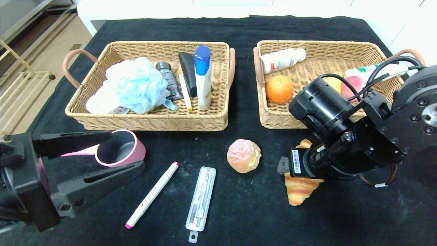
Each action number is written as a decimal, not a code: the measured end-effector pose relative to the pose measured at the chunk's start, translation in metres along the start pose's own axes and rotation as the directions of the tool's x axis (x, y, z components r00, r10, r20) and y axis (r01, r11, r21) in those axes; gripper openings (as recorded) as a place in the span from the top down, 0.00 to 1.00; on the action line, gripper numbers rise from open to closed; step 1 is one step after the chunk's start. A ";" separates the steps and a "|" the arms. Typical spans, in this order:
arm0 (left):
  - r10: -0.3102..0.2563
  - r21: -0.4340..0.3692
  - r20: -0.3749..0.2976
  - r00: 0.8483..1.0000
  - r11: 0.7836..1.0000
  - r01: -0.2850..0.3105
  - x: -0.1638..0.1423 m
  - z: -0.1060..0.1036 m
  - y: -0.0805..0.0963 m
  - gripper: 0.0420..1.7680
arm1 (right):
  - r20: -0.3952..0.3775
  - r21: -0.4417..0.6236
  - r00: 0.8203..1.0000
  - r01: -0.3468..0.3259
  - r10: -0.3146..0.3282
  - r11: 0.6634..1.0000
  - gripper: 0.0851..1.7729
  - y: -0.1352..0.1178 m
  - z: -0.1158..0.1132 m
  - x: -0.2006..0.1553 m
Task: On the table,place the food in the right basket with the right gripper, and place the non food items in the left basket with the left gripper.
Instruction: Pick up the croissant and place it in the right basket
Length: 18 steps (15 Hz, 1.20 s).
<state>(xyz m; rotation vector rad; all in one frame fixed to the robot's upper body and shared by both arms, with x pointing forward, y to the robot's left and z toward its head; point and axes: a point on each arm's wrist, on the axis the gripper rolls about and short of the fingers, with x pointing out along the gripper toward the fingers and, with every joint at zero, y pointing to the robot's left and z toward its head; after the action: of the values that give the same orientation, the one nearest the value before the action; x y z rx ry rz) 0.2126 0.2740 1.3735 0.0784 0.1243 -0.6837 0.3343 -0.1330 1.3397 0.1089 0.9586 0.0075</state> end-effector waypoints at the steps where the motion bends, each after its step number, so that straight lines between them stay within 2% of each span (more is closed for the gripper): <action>1: 0.000 0.000 0.000 1.000 1.000 0.000 0.000 0.000 0.000 0.03 | -0.003 0.005 1.000 0.003 -0.003 1.000 0.04 0.000 0.000 0.002; 12: 0.001 -0.001 -0.002 1.000 1.000 -0.001 0.001 0.000 0.000 0.03 | -0.029 0.009 0.999 0.035 -0.035 0.999 0.04 0.002 -0.002 0.016; 13: 0.001 -0.001 -0.002 1.000 1.000 -0.001 0.001 0.000 0.000 0.03 | -0.030 0.012 0.999 0.035 -0.035 0.999 0.07 0.002 -0.002 0.016; 15: 0.002 -0.001 -0.003 1.000 1.000 -0.002 0.001 0.000 0.000 0.03 | -0.032 0.012 0.999 0.034 -0.034 0.999 0.25 0.003 -0.002 0.018; 18: 0.002 -0.001 -0.004 1.000 1.000 -0.002 0.001 -0.001 0.000 0.03 | -0.034 0.011 0.999 0.037 -0.037 0.999 0.42 0.003 -0.003 0.019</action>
<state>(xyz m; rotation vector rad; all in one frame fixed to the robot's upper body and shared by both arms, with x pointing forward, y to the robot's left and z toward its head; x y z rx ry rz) 0.2135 0.2737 1.3728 0.0792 0.1285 -0.6819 0.3429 -0.1283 1.3231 0.1023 0.9946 -0.0304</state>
